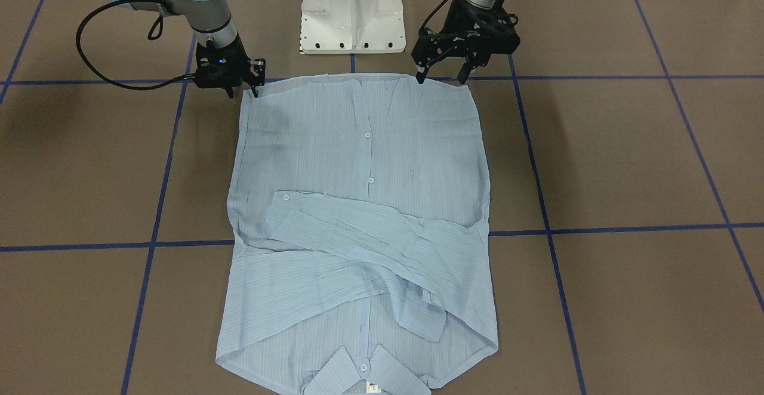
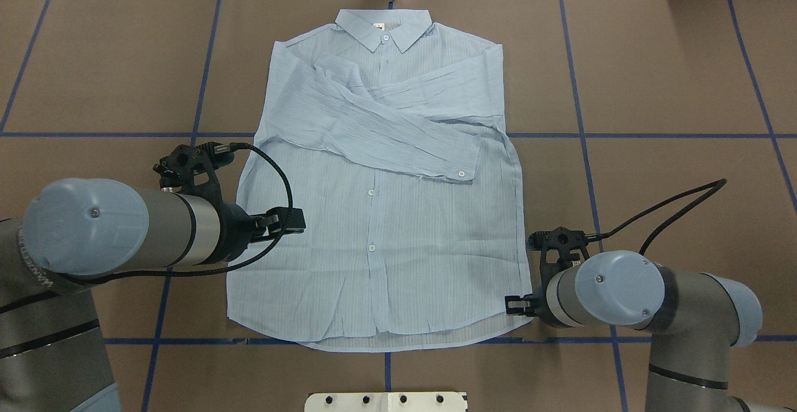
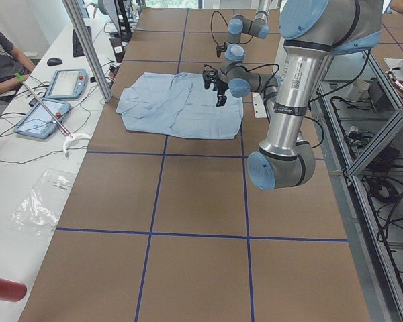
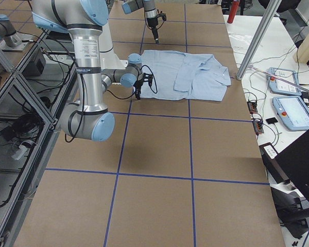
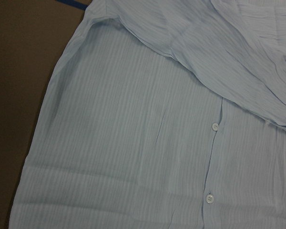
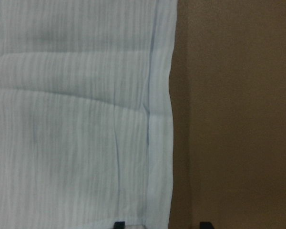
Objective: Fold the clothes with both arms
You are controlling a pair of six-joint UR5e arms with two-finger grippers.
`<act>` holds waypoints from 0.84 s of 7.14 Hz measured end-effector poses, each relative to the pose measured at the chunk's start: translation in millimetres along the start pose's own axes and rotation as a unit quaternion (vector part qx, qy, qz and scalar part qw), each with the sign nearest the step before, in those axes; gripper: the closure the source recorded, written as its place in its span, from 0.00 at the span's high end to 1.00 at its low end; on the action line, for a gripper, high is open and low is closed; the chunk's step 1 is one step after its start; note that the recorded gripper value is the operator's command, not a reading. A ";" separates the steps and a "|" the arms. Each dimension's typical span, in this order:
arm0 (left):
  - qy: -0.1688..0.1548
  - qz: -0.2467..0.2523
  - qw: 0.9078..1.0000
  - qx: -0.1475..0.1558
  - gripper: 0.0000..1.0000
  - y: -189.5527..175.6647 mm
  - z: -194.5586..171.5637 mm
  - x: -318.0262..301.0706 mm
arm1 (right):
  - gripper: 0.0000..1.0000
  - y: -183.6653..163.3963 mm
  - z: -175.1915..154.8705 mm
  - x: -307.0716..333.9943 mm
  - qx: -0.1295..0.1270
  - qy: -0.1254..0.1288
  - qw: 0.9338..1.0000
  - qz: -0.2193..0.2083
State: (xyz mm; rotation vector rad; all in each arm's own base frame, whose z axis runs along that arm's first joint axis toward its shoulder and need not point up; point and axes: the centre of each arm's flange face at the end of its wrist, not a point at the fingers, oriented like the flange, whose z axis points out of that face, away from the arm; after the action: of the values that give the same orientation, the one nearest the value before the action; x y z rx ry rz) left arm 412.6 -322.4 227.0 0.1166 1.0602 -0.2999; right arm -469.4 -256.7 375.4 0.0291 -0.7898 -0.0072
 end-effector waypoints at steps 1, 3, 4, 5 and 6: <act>-0.001 0.000 1.000 0.000 0.98 -0.1 0.3 -0.6 | 0.47 1.6 1.4 -1.0 -0.002 0.001 1.000 -0.001; -0.002 0.000 1.000 0.000 0.98 -0.2 1.1 -1.4 | 0.47 3.6 3.6 -2.3 -0.004 0.001 1.000 -0.003; -0.002 0.000 1.000 0.000 0.98 -0.2 1.1 -1.4 | 0.46 3.8 3.8 -2.3 -0.005 0.001 1.000 -0.003; -0.002 0.000 1.000 0.000 0.98 -0.2 1.0 -1.0 | 0.46 3.4 3.5 -2.0 -0.008 0.001 1.000 -0.002; -0.001 0.000 1.000 0.000 0.98 -0.2 0.8 -0.6 | 0.45 1.2 2.6 -1.2 -0.008 0.000 1.000 0.000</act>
State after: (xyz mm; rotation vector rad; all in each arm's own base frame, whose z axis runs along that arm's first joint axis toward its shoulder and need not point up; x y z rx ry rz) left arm 413.0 -322.7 228.0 0.1161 1.0575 -0.3004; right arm -472.1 -255.5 376.4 0.0148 -0.7891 -0.0133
